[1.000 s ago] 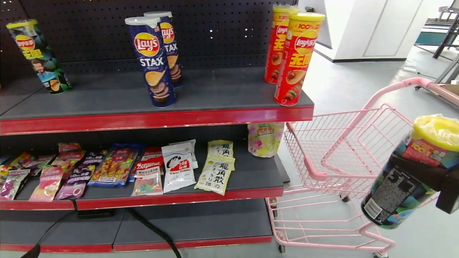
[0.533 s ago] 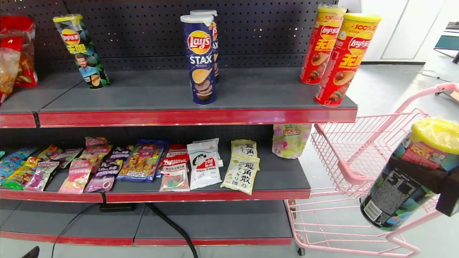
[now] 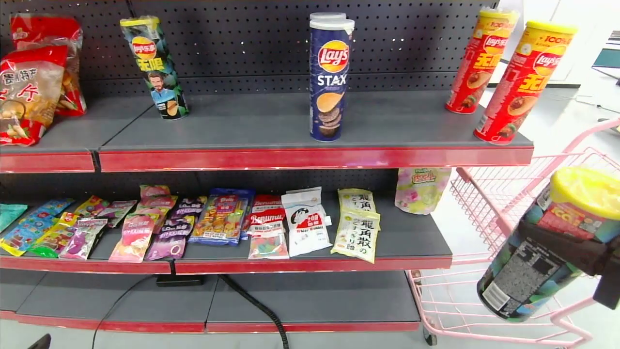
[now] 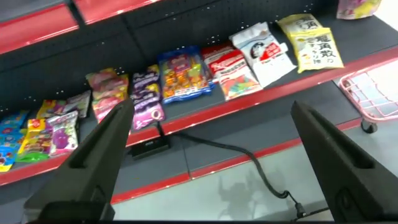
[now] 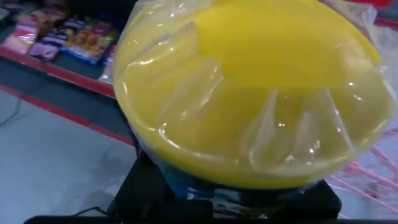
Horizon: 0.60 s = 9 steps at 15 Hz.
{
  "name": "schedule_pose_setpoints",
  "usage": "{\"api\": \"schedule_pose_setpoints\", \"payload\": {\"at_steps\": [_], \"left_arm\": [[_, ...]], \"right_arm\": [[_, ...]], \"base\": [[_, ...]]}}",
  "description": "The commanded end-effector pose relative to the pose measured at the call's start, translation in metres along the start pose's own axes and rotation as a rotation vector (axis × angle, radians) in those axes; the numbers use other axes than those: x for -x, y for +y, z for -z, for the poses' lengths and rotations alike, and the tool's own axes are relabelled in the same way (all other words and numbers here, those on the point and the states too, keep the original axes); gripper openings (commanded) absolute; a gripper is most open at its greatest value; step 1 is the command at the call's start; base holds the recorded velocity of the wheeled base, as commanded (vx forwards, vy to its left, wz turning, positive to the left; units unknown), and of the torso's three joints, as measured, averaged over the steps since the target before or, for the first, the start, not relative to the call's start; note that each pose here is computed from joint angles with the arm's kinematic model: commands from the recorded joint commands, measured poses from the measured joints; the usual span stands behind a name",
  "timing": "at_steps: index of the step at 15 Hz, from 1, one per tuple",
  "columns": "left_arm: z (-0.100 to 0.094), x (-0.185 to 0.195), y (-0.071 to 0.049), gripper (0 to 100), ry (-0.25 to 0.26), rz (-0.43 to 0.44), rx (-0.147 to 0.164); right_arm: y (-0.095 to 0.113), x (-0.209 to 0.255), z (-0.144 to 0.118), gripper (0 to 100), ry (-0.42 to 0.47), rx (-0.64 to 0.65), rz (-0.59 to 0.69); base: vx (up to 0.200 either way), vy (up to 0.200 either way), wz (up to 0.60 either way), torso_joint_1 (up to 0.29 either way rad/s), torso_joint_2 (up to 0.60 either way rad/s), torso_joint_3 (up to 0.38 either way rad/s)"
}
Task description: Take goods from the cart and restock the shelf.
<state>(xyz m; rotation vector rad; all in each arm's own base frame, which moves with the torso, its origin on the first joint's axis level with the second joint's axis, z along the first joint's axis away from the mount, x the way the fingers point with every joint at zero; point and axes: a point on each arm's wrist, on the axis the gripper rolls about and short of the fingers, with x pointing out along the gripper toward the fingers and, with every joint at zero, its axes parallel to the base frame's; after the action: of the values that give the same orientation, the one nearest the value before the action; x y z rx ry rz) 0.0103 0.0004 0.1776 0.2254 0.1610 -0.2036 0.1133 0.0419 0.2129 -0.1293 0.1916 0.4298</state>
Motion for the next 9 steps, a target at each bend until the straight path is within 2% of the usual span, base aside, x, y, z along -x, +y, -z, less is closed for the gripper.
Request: {"api": "schedule_pose_setpoints", "payload": {"at_steps": [1,4,9], "left_arm": [[0.0,0.0006,0.0001,100,-0.004,-0.001,0.001],[0.0,0.0014,0.0003,100,-0.01,-0.002,0.0],[0.0,0.0012,0.0002,100,-0.008,-0.002,-0.002]], "right_arm": [[0.0027,0.0028,-0.0031,0,-0.024,0.006,-0.057],[0.0061,0.0001,-0.0051,0,-0.031,0.008,-0.17],[0.0109,-0.0062,-0.0036,0,-0.012,0.023,-0.208]], "base": [[0.0,0.2,0.0,0.002,0.0,0.007],[0.0,0.2,0.0,0.004,0.0,0.006],[0.0,0.2,0.0,0.001,0.0,0.003]]}}
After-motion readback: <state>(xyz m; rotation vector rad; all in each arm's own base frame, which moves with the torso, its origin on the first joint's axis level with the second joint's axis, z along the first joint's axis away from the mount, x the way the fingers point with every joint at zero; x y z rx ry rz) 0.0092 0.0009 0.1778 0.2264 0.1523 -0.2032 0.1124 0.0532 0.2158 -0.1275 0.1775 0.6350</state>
